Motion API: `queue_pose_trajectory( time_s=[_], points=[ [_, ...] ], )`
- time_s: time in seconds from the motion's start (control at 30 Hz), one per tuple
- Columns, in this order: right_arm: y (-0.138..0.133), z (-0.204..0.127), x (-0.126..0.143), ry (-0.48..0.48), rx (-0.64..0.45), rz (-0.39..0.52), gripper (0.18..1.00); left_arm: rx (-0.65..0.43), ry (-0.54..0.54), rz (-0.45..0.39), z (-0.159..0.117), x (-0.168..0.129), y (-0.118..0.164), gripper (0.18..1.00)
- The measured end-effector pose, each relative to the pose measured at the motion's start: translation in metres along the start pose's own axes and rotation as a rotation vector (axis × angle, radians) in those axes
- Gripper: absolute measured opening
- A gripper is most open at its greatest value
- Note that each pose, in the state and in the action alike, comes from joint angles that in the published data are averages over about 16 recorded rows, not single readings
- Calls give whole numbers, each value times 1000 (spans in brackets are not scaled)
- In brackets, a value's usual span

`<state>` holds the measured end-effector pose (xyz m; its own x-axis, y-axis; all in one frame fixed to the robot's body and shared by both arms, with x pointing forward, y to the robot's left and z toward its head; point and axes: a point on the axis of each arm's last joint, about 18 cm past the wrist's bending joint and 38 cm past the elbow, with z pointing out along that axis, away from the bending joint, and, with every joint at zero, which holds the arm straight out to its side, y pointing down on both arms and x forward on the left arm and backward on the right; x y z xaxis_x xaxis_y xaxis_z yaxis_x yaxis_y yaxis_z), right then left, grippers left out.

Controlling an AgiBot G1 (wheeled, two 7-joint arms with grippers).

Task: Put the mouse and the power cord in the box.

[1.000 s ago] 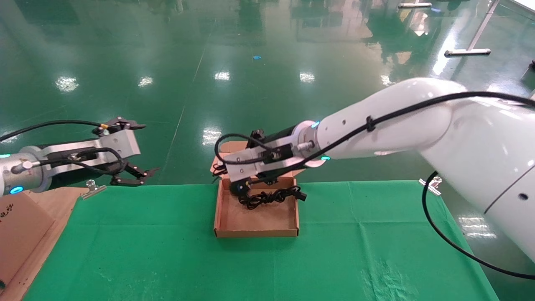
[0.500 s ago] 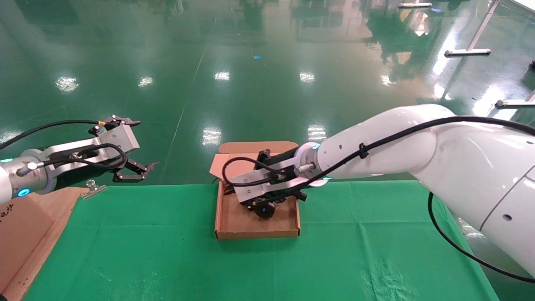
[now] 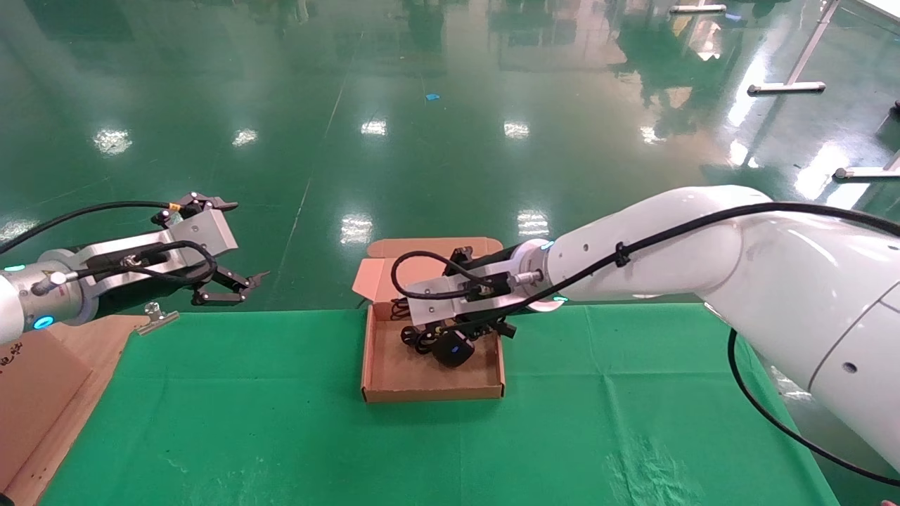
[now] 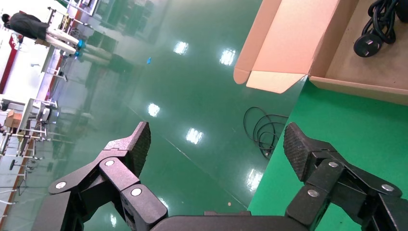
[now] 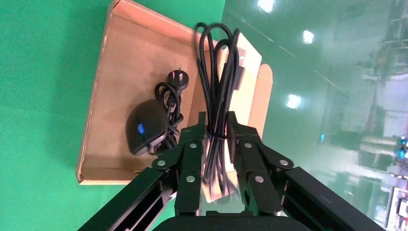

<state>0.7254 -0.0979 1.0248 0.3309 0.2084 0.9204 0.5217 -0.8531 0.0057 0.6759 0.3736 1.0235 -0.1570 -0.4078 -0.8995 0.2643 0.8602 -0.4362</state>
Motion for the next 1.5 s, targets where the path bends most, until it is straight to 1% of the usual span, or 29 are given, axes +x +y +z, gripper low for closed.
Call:
queue_pose_trajectory(
  time_s=[0.07, 0.3, 0.4, 0.5, 0.67, 1.03, 1.23, 1.43, 1.5],
  points=[
    [-1, 0, 0, -1, 0, -4, 268, 0, 0, 0, 0, 0, 0, 1001],
    [-2, -1, 0, -6, 5, -12, 349, 2, 2, -1, 1, 0, -1, 1001],
    [-2, -2, -3, -12, 18, 6, 404, 7, 9, -11, 0, 2, -1, 1001],
    [-2, -3, -10, -23, 42, 42, 448, 18, 24, -30, 0, 5, -3, 1001],
    [0, -7, -26, -48, 105, 138, 559, 48, 65, -82, -3, 14, -7, 1001],
    [6, -31, -67, -104, 302, 420, 811, 163, 201, -244, -17, 40, -26, 1001],
    [12, -53, -84, -119, 409, 553, 904, 237, 278, -323, -30, 52, -38, 1001],
    [18, -80, -98, -124, 511, 663, 966, 315, 353, -392, -44, 62, -50, 1001],
    [21, -90, -103, -123, 543, 694, 975, 342, 377, -412, -50, 65, -55, 1001]
  ],
)
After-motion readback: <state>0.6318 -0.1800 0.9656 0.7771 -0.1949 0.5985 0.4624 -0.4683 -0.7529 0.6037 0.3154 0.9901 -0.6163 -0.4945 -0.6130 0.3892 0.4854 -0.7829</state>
